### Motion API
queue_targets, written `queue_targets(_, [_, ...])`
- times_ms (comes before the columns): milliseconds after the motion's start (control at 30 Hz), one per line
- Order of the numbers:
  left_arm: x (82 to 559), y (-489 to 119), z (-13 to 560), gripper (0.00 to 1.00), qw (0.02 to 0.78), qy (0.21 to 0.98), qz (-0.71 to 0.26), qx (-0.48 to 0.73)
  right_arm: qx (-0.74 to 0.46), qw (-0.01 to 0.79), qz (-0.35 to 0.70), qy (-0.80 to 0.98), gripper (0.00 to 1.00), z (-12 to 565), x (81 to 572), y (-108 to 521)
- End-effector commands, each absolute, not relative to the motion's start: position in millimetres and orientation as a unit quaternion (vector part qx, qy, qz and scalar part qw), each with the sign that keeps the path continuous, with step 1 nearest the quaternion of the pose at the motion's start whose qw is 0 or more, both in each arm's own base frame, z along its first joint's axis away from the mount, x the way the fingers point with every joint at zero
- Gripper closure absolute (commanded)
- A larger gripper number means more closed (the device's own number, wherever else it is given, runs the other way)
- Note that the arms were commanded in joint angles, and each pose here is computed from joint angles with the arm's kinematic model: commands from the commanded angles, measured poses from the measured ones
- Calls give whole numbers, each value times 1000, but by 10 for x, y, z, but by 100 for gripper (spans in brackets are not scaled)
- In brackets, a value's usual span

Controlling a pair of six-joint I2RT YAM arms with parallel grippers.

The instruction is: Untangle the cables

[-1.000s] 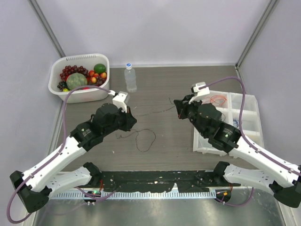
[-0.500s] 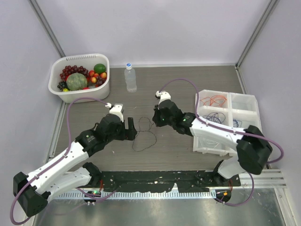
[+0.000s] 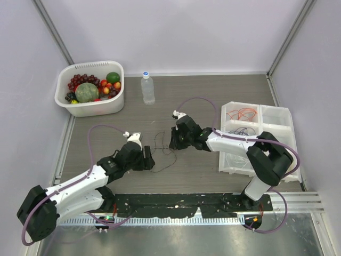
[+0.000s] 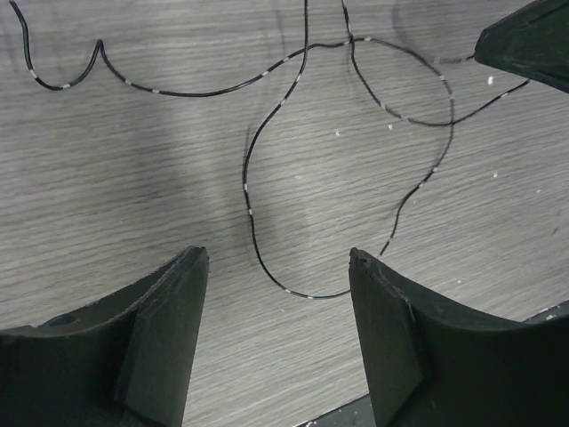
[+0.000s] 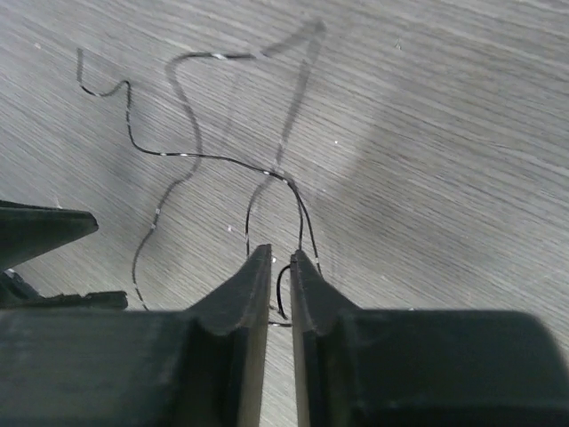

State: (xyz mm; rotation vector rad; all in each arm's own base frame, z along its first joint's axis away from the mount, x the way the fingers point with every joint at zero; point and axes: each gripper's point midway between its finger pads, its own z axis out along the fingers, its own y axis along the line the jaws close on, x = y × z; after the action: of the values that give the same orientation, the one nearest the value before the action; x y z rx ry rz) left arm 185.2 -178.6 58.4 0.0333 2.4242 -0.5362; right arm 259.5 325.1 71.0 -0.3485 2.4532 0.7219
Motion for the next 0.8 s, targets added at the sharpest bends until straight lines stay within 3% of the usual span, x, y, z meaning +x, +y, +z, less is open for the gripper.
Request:
queue_targets(0, [2019,-1934,688,33,359,899,-249,-24,-133,283,276,909,75,685,2676,3304])
queue_targets(33, [2005,-1934,651,34,353,902,-248,-24,-137,283,273,909,68,672,2676,3304])
queue_targets(167, [1982,-1930,603,35,348,904,-248,-25,-158,270,256,915,56,556,2671,3288])
queue_targets(467, [1980,-1926,683,35,360,895,-261,-30,-207,257,205,921,51,384,2548,3285])
queue_targets(633, [1979,-1911,748,35,365,893,-262,-31,-234,265,134,926,59,288,2507,3316])
queue_targets(767, [1995,-1870,893,35,383,885,-264,-32,-219,276,86,932,90,222,2600,3234])
